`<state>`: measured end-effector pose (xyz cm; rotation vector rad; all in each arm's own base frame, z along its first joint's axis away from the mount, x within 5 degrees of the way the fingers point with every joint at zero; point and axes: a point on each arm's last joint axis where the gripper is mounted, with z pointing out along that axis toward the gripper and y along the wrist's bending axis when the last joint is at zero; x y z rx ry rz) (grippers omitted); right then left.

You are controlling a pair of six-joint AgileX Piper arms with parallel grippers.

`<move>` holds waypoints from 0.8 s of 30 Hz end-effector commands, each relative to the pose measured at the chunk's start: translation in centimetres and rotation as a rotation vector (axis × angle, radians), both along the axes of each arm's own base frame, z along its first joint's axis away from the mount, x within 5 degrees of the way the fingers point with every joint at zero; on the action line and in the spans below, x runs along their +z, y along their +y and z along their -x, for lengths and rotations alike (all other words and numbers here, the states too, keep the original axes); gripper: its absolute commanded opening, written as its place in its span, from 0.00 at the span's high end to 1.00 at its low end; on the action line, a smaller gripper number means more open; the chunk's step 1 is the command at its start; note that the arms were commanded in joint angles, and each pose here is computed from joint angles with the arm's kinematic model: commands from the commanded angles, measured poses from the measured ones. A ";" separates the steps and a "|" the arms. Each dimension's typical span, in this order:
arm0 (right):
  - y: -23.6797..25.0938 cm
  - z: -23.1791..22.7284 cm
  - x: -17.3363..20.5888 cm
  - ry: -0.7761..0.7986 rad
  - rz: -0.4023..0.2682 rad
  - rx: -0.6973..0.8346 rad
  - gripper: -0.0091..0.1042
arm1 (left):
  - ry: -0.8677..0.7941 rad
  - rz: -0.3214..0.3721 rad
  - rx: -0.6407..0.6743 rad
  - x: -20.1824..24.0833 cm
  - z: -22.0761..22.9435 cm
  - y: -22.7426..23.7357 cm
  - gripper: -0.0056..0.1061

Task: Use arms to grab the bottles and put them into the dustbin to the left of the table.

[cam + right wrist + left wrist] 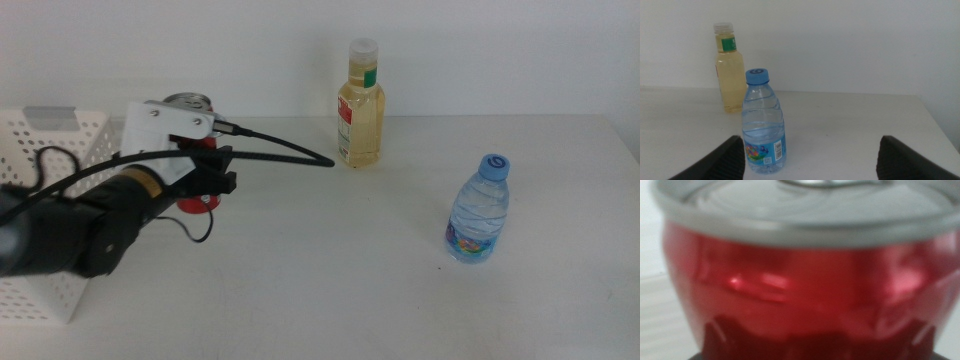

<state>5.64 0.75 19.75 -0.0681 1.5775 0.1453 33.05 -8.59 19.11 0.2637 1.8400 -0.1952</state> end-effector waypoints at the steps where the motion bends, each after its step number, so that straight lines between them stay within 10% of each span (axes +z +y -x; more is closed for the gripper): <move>1: 0.0 0.3 1.1 -0.111 0.003 -0.001 0.26 | -0.190 0.084 0.002 4.3 1.0 0.1 0.99; 24: 0.0 0.3 1.1 -0.111 0.003 -0.001 0.26 | -0.072 0.089 0.043 12.5 7.8 2.1 0.99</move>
